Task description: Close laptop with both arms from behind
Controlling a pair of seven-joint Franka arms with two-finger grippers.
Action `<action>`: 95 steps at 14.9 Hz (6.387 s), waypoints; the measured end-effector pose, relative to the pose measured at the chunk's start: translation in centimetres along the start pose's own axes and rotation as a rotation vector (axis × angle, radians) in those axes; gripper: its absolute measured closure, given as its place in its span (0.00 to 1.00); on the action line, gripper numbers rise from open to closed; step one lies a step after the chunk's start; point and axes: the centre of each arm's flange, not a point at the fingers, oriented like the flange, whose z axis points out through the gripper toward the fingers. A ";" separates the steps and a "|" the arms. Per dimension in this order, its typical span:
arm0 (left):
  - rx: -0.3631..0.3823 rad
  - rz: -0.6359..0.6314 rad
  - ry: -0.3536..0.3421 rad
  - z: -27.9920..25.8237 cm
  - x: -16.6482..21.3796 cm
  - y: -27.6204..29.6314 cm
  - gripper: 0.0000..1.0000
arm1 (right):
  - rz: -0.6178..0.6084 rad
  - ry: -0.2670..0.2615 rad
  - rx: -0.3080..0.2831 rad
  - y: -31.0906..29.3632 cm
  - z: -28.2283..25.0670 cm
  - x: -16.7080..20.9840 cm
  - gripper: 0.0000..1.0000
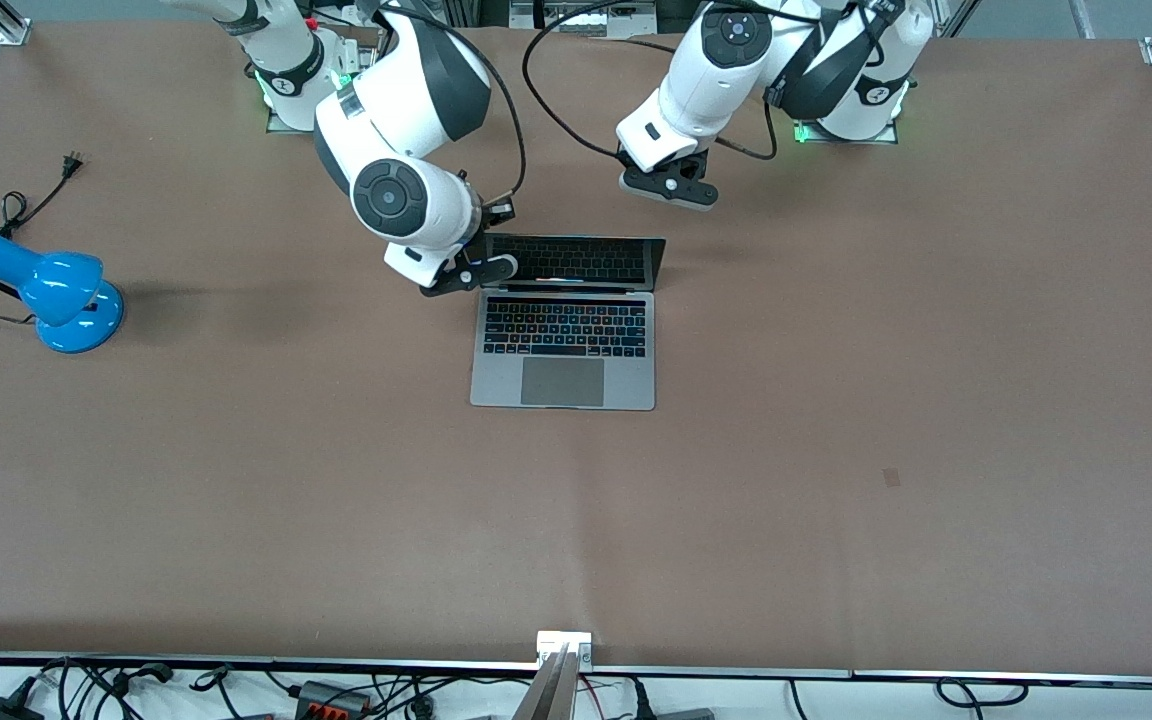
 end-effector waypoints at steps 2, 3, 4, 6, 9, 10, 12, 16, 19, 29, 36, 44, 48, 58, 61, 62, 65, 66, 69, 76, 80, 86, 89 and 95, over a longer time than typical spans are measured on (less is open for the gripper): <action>-0.038 -0.007 0.031 1.5 0.8 0.0 0.99 | 0.004 0.010 0.003 0.1 0.1 0.4 0.99; -0.060 -0.011 0.046 2.1 1.2 0.1 0.99 | 0.005 0.011 0.003 0.1 0.1 0.6 0.99; -0.078 -0.015 0.057 2.7 1.7 0.1 0.99 | 0.005 0.013 0.004 0.1 0.2 0.9 0.99; -0.096 -0.023 0.066 3.4 2.2 -0.1 0.99 | 0.008 0.021 0.008 0.1 -0.1 1.6 0.99; -0.073 0.016 0.108 3.0 3.0 -0.5 0.99 | 0.016 0.032 0.014 0.3 -0.5 2.7 0.99; -0.052 0.036 0.131 2.7 3.6 -1.1 0.99 | 0.016 0.035 0.016 0.3 -0.5 3.0 0.99; -0.036 0.040 0.157 2.1 5.2 -2.3 0.99 | 0.016 0.037 0.017 0.1 -0.4 3.6 0.99; -0.062 0.065 0.199 2.4 7.8 -2.4 0.99 | 0.018 0.046 0.018 -0.1 0.3 5.1 0.99; -0.087 0.058 0.198 2.9 9.1 -2.5 0.99 | 0.018 0.055 0.020 -0.3 0.4 6.2 0.99; -0.073 0.097 0.240 3.3 14.6 -3.9 0.99 | 0.012 0.121 -0.030 0.8 0.0 9.6 0.99; -0.061 0.118 0.222 6.2 17.3 -5.2 0.99 | 0.023 0.147 -0.033 1.5 2.5 11.7 0.99; -0.074 0.118 0.185 10.5 20.1 -6.3 0.99 | 0.029 0.185 -0.036 2.0 4.3 13.4 0.99; -0.078 0.126 0.182 11.7 21.0 -6.4 0.99 | 0.031 0.180 -0.040 2.0 5.9 14.8 0.99; -0.055 0.124 0.162 14.6 21.6 -7.1 0.99 | 0.035 0.210 -0.059 2.9 9.8 17.4 0.99; -0.046 0.130 0.166 14.9 21.7 -6.8 0.99 | 0.038 0.211 -0.060 3.1 10.6 17.8 0.99; -0.044 0.131 0.167 14.9 21.7 -6.7 0.99 | 0.037 0.212 -0.060 3.1 10.6 17.8 0.99; -0.041 0.132 0.169 14.9 21.8 -6.7 0.99 | 0.037 0.211 -0.060 3.1 10.6 17.8 0.99; -0.041 0.132 0.169 14.9 21.8 -6.7 0.99 | 0.037 0.211 -0.060 3.1 10.6 17.8 0.99; -0.041 0.131 0.170 14.9 21.8 -6.7 0.99 | 0.037 0.212 -0.060 3.1 10.6 17.8 0.99; 0.036 0.130 0.146 10.8 22.8 -7.3 0.99 | 0.044 0.232 -0.057 3.2 9.6 18.1 0.57; 0.176 0.145 0.107 2.6 21.0 -6.3 0.99 | 0.047 0.277 -0.050 3.4 6.2 17.9 0.18; 0.387 0.078 0.019 -8.9 17.0 -8.8 0.81 | 0.102 0.355 -0.056 6.7 -4.1 15.3 0.00; 0.468 0.036 -0.033 -13.5 14.6 -9.6 0.53 | 0.145 0.420 -0.054 9.5 -9.7 13.7 0.00; 0.522 -0.007 -0.180 -21.0 13.3 -14.0 0.00 | 0.247 0.467 -0.049 15.9 -18.4 9.1 0.00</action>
